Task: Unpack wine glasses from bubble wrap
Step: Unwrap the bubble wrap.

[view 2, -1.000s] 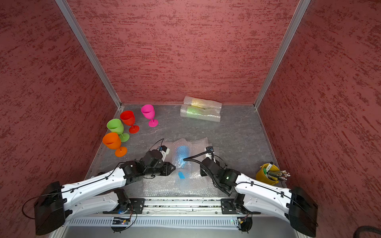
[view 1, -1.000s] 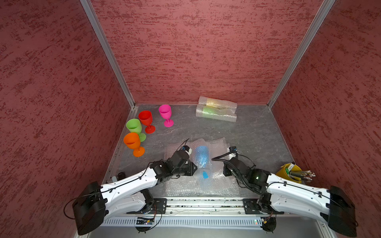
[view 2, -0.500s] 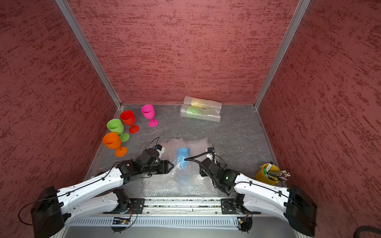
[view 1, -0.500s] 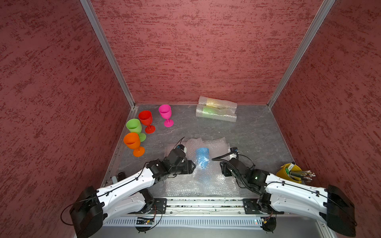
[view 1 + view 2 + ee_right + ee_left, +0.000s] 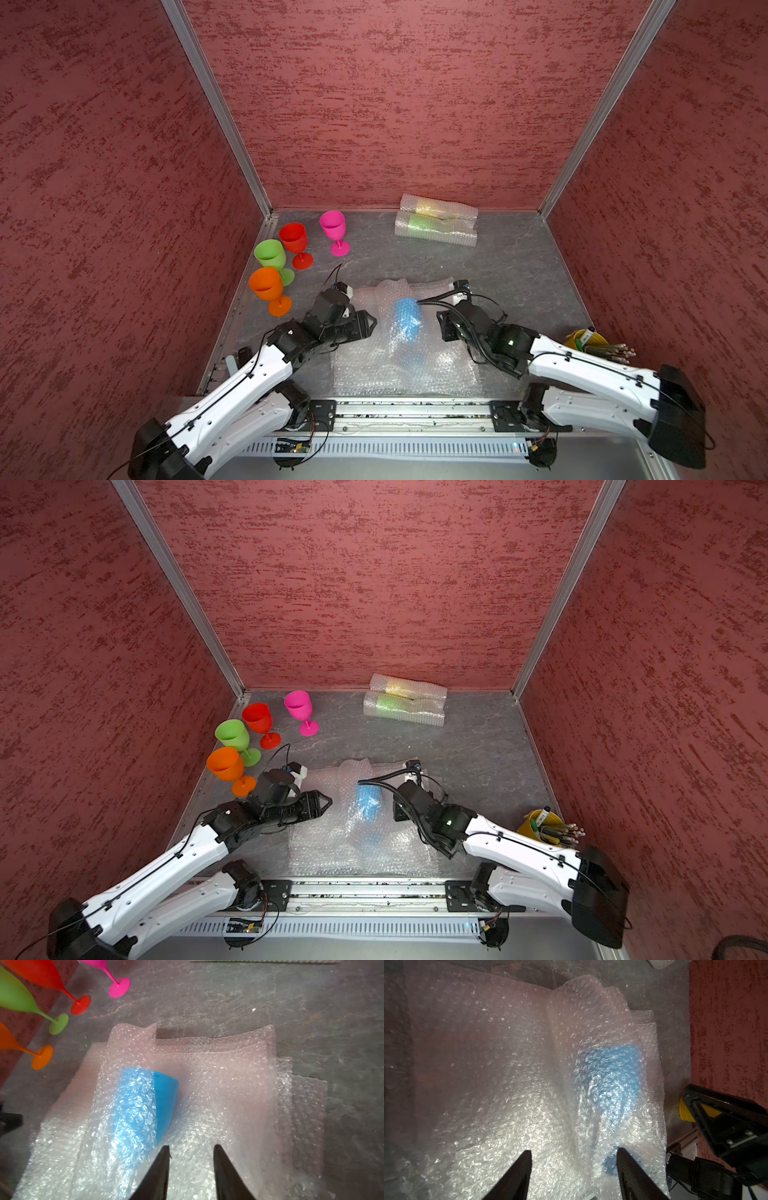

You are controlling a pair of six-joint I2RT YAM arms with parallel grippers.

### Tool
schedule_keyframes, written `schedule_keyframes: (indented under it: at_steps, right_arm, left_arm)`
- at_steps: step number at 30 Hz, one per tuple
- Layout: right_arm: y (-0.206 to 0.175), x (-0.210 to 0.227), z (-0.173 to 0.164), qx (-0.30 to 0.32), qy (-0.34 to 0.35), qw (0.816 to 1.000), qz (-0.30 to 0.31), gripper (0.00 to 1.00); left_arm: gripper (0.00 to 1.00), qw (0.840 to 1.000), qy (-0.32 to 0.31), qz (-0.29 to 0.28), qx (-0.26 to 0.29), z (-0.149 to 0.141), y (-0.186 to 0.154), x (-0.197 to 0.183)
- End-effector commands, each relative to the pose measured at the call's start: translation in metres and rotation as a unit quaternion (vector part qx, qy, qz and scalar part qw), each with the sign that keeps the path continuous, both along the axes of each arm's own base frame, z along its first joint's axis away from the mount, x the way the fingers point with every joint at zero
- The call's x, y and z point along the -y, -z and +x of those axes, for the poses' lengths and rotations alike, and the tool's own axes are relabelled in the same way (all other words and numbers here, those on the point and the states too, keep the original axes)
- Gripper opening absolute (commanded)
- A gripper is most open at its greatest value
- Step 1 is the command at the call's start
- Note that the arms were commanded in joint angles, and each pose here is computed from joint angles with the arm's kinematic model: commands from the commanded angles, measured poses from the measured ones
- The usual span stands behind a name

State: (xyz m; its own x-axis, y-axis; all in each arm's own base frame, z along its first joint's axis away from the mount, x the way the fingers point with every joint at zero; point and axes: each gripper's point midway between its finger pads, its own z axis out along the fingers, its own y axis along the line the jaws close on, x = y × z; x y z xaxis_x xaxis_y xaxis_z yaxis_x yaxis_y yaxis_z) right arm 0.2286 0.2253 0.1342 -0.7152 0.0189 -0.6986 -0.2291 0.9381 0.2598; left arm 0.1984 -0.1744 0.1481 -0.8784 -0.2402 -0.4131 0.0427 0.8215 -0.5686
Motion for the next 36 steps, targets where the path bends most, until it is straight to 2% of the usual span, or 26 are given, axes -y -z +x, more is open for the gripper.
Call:
schedule_keyframes:
  at_steps: [1, 4, 7, 13, 16, 19, 23, 27, 32, 34, 36]
  right_arm:
    - [0.016, -0.011, -0.003, -0.034, -0.039, 0.998, -0.032, 0.27]
    - [0.029, -0.031, -0.008, -0.068, -0.08, 0.994, -0.03, 0.21]
    - [0.027, -0.059, -0.016, -0.092, -0.132, 0.987, 0.009, 0.17]
    - [-0.013, -0.118, -0.027, -0.088, -0.22, 0.966, 0.099, 0.12]
    - [-0.022, -0.146, -0.03, -0.095, -0.255, 0.953, 0.133, 0.12]
    - [-0.008, -0.173, -0.027, -0.113, -0.272, 0.946, 0.137, 0.16]
    - [0.016, -0.21, -0.018, -0.131, -0.282, 0.942, 0.128, 0.18]
    - [0.022, -0.237, -0.006, -0.13, -0.285, 0.939, 0.141, 0.22]
    - [-0.026, -0.225, 0.014, -0.051, -0.25, 0.954, 0.157, 0.41]
    - [-0.048, -0.2, 0.024, -0.014, -0.214, 0.964, 0.157, 0.42]
    - [-0.059, -0.167, 0.035, 0.01, -0.165, 0.974, 0.156, 0.38]
  left_arm:
    - [0.66, 0.999, -0.003, 0.021, 0.035, 0.003, -0.023, -0.011]
    - [0.66, 0.998, -0.008, 0.028, 0.064, 0.004, -0.042, -0.019]
    - [0.66, 0.996, -0.015, 0.026, 0.083, 0.004, -0.056, -0.025]
    - [0.66, 0.991, -0.041, 0.033, 0.12, 0.004, -0.076, -0.043]
    - [0.67, 0.989, -0.055, 0.032, 0.133, 0.003, -0.083, -0.051]
    - [0.67, 0.986, -0.069, 0.032, 0.147, 0.002, -0.09, -0.059]
    - [0.67, 0.984, -0.078, 0.026, 0.158, 0.001, -0.096, -0.063]
    - [0.66, 0.985, -0.076, 0.02, 0.153, 0.0, -0.094, -0.061]
    - [0.67, 0.99, -0.063, 0.01, 0.126, -0.003, -0.079, -0.054]
    - [0.67, 0.993, -0.05, 0.0, 0.105, -0.005, -0.068, -0.046]
    - [0.66, 0.996, -0.04, -0.011, 0.076, -0.007, -0.054, -0.038]
